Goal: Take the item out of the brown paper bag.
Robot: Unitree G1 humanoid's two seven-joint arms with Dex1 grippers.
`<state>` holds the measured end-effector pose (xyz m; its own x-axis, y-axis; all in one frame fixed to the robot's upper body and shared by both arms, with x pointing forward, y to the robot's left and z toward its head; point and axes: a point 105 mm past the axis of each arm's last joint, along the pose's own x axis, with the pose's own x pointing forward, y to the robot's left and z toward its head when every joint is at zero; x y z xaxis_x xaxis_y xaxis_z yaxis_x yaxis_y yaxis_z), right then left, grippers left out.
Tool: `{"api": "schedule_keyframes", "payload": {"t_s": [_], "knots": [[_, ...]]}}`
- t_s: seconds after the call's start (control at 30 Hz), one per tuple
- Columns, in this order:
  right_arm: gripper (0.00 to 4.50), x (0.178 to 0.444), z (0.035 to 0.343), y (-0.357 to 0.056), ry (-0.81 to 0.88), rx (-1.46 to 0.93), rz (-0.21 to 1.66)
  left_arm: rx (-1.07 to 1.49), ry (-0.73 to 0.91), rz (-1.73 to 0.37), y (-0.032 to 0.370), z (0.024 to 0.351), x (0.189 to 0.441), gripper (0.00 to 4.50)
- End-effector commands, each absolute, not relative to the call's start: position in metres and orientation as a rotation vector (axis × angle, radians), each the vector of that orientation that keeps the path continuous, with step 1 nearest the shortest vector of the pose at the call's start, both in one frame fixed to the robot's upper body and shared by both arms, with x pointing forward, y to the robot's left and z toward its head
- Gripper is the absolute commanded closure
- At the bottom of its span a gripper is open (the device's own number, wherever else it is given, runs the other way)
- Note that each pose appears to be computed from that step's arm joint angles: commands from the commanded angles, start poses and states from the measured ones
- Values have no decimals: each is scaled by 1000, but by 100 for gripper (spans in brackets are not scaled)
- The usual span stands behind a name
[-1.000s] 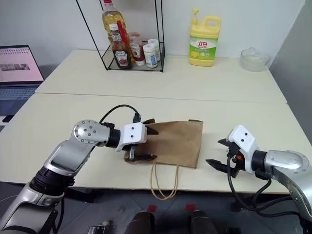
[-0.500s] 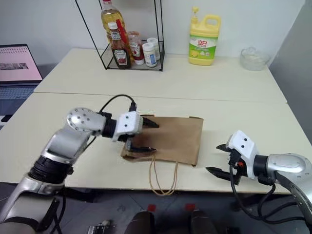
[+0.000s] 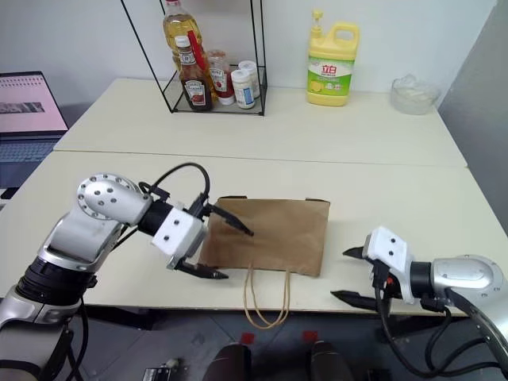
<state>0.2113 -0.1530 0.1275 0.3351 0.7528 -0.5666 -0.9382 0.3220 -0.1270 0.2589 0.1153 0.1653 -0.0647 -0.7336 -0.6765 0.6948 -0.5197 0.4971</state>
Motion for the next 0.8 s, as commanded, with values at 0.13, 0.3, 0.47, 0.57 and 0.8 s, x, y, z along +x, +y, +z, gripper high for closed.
{"api": "schedule_keyframes", "payload": {"t_s": [0.13, 0.3, 0.47, 0.57, 0.8], "knots": [[5, 207, 122, -145, 408, -529, 1212, 1261, -175, -1808, 108, 130, 257, 0], [5, 210, 117, -143, 402, -502, 1182, 1197, -290, -1764, 87, 117, 260, 0], [5, 203, 112, -144, 415, -497, 1180, 1116, -301, -1728, 77, 120, 260, 0], [5, 201, 111, -146, 423, -493, 1180, 1037, -248, -1724, 78, 126, 260, 0], [5, 199, 111, -147, 434, -496, 1195, 886, -118, -1719, 82, 137, 260, 0]]}}
